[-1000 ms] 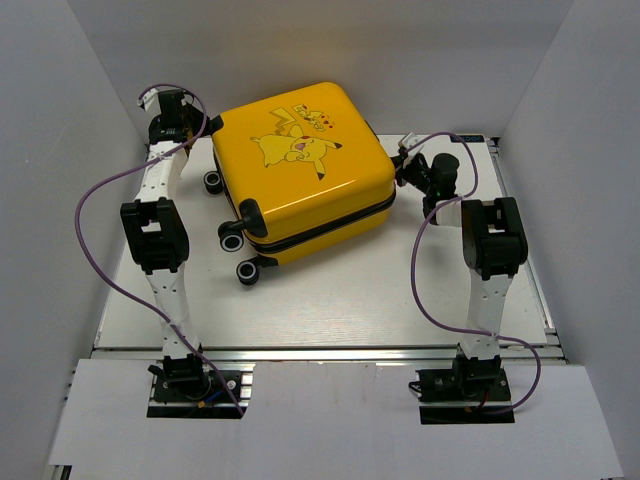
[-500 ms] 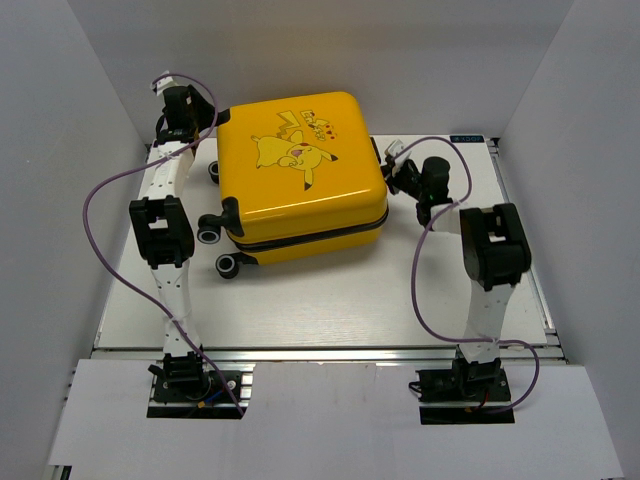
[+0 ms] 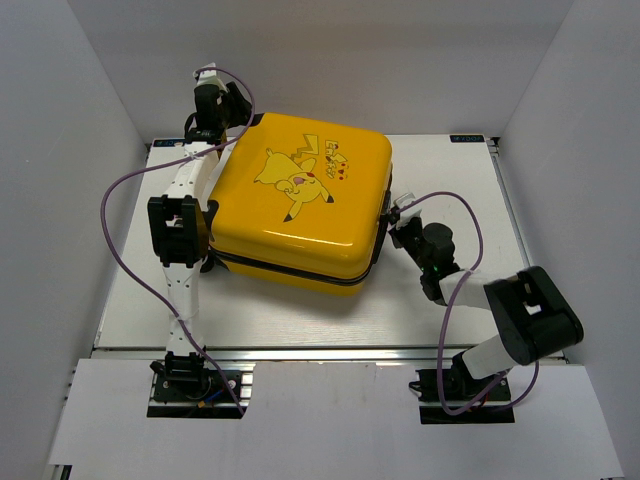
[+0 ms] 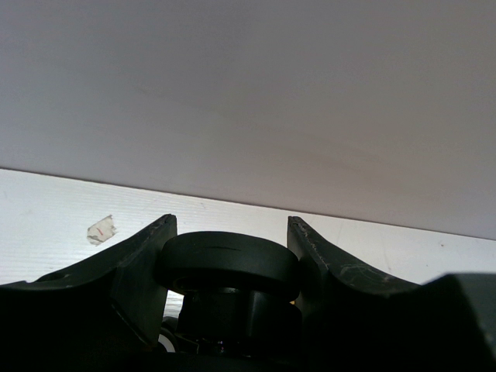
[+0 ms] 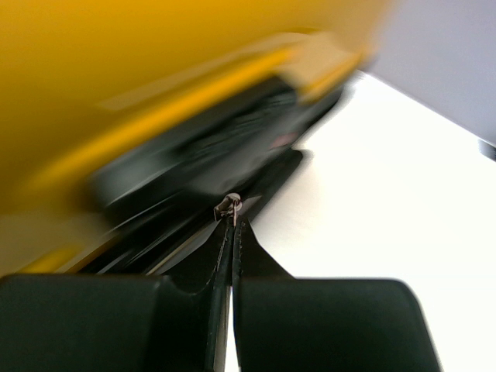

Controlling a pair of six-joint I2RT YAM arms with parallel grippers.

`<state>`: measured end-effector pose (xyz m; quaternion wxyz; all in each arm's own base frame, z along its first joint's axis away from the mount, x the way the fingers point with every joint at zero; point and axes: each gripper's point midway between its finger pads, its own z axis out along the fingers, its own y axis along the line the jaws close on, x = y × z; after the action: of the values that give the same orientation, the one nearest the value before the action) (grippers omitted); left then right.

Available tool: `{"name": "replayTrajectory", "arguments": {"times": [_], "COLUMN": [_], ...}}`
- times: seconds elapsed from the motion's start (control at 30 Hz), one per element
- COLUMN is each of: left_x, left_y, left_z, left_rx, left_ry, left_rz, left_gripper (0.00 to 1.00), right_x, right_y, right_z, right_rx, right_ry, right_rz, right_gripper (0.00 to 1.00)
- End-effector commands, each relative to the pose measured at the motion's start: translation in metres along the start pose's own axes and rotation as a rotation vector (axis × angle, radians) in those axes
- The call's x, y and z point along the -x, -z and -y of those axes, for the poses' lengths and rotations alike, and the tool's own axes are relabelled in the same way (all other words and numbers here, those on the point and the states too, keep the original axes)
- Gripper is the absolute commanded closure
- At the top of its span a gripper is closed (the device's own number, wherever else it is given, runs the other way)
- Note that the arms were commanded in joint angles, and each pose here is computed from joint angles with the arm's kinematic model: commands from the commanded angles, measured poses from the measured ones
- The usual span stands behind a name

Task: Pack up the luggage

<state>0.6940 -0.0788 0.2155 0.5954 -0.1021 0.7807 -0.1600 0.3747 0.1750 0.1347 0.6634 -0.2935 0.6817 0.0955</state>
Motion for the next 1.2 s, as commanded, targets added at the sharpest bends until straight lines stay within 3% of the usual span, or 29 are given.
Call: {"name": "replayTrajectory", "arguments": {"times": [0.0,0.13,0.4,0.57,0.6,0.67,0.7,0.73,0.93,1.1,1.17], "left_x": [-0.162,-0.159,-0.154,-0.142,-0.135,-0.111,-0.088,-0.076,0.023,0.038,0.041], "left_y": [0.033,0.031,0.025,0.022,0.024,0.028,0.037,0.043,0.112,0.196,0.247], "left_z": [0.092,0.089,0.082,0.091,0.094,0.096,0.103,0.097,0.074,0.029,0.010], "left_rx": [-0.198,-0.187,-0.163,-0.169,-0.170,-0.146,-0.145,-0.117,0.177,0.479,0.612], "left_ry": [-0.144,-0.159,-0.220,-0.187,-0.175,-0.122,-0.115,-0.098,-0.028,0.059,0.136], "left_rz": [-0.439,-0.428,-0.398,-0.389,-0.380,-0.345,-0.305,-0.293,-0.135,-0.174,-0.184], "left_gripper": [1.00,1.00,1.00,1.00,0.96,0.67,0.23,0.02,0.02,0.02,0.02], "right_x": [0.060,0.050,0.077,0.076,0.078,0.074,0.069,0.073,0.063,0.060,0.054], "right_y": [0.006,-0.021,-0.072,-0.077,-0.072,-0.069,-0.066,-0.062,-0.047,-0.041,-0.037], "right_z": [0.101,0.145,0.131,0.110,0.109,0.103,0.098,0.097,0.097,0.099,0.096], "right_rx": [-0.516,-0.592,-0.238,-0.028,-0.023,0.003,0.013,0.008,-0.033,-0.062,-0.066], "right_ry": [-0.014,-0.005,0.083,0.068,0.065,0.047,0.044,0.045,0.011,0.025,0.032], "right_rz": [0.208,0.202,0.364,0.383,0.381,0.354,0.338,0.338,0.282,0.248,0.227], "right_gripper": [1.00,1.00,1.00,1.00,1.00,1.00,1.00,1.00,1.00,1.00,1.00]}}
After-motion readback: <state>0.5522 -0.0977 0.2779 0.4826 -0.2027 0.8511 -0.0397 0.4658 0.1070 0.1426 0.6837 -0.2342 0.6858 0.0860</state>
